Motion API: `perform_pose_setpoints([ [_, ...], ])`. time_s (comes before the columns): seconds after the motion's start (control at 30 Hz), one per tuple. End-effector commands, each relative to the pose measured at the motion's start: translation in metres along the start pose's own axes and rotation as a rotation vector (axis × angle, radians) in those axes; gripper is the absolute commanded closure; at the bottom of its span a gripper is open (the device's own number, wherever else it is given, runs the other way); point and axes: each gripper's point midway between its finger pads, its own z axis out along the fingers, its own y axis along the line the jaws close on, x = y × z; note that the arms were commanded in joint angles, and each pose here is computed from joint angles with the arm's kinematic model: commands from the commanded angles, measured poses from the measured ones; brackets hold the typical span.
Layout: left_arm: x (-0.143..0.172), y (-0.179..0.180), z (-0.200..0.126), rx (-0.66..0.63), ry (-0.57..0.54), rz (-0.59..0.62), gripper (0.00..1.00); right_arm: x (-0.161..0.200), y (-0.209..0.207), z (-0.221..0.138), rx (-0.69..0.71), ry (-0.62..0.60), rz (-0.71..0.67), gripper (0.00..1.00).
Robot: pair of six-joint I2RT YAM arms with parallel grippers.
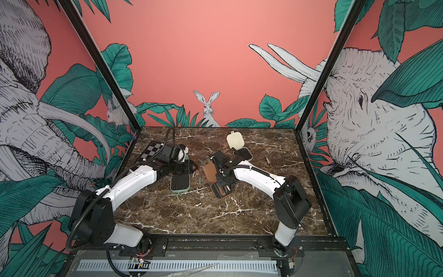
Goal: Organize nail clipper sets
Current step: Adjust the nail clipper in the storage box, then close the storage box at the center of the board.
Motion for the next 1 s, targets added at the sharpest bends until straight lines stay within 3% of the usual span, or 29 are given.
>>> perform_pose_setpoints([
  [0.0,-0.032,-0.011,0.006,-0.004,-0.059,0.039,0.49,0.029,-0.005,0.004,-0.018,0.046,0.027,0.75],
  [0.07,-0.045,-0.013,0.018,-0.025,-0.064,0.05,0.52,0.044,-0.008,0.004,-0.038,0.045,0.059,0.8],
  [0.23,-0.056,-0.014,0.057,-0.057,-0.016,0.066,0.57,0.068,-0.007,0.022,-0.098,0.048,0.136,0.81],
  [0.43,-0.043,-0.012,0.09,-0.056,0.058,0.064,0.63,0.067,-0.004,0.043,-0.095,0.08,0.162,0.82],
  [0.97,-0.009,-0.064,0.076,0.12,0.091,0.166,0.66,0.047,-0.01,0.064,-0.059,0.117,0.2,0.82],
])
